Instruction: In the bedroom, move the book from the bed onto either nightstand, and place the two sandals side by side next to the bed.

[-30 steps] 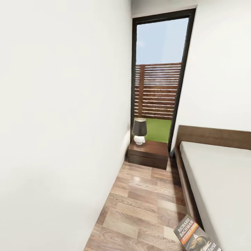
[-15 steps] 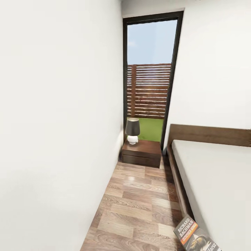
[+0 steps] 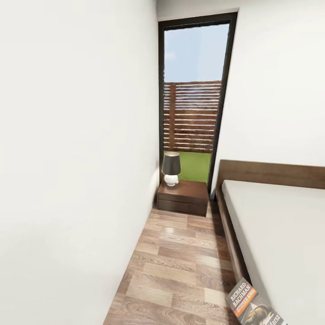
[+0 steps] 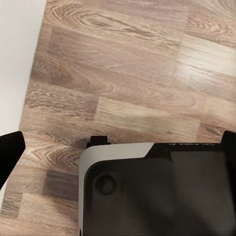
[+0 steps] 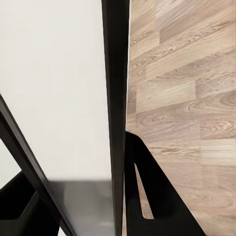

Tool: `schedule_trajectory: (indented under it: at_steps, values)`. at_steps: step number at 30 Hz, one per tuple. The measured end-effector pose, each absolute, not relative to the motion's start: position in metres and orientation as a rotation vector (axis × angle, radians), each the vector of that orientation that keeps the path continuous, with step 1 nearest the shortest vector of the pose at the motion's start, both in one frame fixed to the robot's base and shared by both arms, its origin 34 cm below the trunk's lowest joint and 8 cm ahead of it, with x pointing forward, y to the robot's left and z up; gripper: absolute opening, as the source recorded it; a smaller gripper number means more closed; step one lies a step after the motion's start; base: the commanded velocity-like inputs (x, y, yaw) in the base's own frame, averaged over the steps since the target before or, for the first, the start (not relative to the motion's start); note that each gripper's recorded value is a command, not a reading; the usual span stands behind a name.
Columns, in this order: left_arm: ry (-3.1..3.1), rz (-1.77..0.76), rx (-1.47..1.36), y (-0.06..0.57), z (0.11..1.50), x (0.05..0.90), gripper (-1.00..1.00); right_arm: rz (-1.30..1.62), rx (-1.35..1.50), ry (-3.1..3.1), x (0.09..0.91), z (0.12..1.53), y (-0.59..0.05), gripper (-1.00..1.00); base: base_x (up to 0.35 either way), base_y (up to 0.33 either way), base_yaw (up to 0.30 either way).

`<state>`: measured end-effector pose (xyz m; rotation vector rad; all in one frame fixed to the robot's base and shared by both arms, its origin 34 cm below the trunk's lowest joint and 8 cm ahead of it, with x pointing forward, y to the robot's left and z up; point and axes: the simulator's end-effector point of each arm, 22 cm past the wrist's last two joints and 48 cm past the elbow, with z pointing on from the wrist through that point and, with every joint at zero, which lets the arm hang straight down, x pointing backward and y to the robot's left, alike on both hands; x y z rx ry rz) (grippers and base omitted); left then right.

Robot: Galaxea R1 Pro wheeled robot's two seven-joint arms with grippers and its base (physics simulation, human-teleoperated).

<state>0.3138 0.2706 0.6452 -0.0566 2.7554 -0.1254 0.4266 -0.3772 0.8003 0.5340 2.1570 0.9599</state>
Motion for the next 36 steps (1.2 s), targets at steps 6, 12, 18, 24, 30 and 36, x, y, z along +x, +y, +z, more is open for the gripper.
schedule_trajectory:
  at_steps: [6,12,18,24,30,36]
  values:
    - [2.764,-0.126,-0.058,0.271,0.643,0.311,1.0,0.959,0.54,2.166,0.425,0.797,-0.377,-1.0,0.0,0.0,0.0]
    - [2.774,-0.125,-0.058,0.271,0.641,0.307,1.0,0.959,0.544,2.173,0.423,0.795,-0.377,-1.0,0.0,0.0,0.0]
    - [2.783,-0.126,-0.058,0.27,0.64,0.304,1.0,0.959,0.549,2.181,0.421,0.792,-0.377,-1.0,0.0,0.0,0.0]
    - [2.787,-0.126,-0.058,0.27,0.639,0.302,1.0,0.959,0.552,2.184,0.42,0.791,-0.377,-1.0,0.001,0.0,0.0]
    - [2.786,-0.125,-0.06,0.271,0.639,0.302,1.0,0.959,0.551,2.185,0.42,0.791,-0.377,-1.0,0.214,0.0,0.0]
    - [2.787,-0.125,-0.06,0.271,0.639,0.302,1.0,0.959,0.552,2.183,0.42,0.791,-0.377,-1.0,0.212,0.0,-0.012]
